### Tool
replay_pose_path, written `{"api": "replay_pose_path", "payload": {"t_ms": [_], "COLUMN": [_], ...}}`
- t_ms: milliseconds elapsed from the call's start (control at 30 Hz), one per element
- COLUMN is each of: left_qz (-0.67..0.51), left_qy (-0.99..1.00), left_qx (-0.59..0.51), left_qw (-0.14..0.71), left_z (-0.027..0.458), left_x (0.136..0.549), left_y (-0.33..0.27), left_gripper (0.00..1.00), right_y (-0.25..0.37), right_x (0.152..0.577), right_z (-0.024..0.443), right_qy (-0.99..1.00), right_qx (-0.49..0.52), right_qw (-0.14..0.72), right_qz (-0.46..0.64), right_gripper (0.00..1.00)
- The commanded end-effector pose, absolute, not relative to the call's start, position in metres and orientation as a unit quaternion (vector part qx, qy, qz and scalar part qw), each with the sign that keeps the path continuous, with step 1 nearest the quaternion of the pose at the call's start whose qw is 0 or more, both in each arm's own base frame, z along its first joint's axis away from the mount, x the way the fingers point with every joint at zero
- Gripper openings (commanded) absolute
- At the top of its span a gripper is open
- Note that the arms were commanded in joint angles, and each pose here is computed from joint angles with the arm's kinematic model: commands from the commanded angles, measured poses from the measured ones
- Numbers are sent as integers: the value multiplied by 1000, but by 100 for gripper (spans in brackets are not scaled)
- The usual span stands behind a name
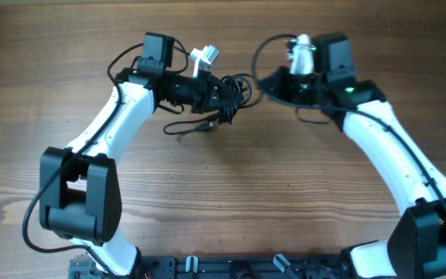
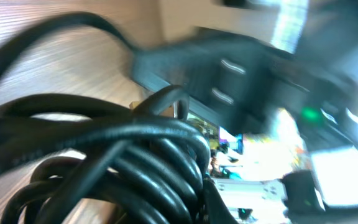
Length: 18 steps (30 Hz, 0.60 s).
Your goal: Untangle cables
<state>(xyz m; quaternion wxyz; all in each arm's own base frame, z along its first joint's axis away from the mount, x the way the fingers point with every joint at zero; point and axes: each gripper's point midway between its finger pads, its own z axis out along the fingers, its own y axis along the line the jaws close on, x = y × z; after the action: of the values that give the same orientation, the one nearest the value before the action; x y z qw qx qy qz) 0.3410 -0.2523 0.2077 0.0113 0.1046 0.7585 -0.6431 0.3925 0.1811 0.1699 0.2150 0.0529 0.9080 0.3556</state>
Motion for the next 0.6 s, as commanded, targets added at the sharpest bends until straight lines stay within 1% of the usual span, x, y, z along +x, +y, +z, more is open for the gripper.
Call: {"api": "replay_pose_path", "payload": {"t_ms": [0,133,233,333,567], "left_qz": [-696,-709,-709,-709,-709], "left_qy": [703,691,692,690,690], "left_qx": [149,144,136,147,148], "left_qw": [11,-3,-9,3,5], "left_z": [243,253,256,259,259], "left_x": [331,333,337,340,340], "left_y": [-248,-245,-245,-245,-244], "left_gripper": [4,4,4,4,4], "right_y": [110,89,96,97,82], "right_x": [413,414,415,415,430], "right_z": [140,138,144,146,157], "right_qy": [926,924,920,919,906], "right_qx": [145,167,137,133,133], "right_qw": [235,233,236,237,272], "right_qz": [258,252,281,286,294], "right_gripper": [4,4,4,4,4]}}
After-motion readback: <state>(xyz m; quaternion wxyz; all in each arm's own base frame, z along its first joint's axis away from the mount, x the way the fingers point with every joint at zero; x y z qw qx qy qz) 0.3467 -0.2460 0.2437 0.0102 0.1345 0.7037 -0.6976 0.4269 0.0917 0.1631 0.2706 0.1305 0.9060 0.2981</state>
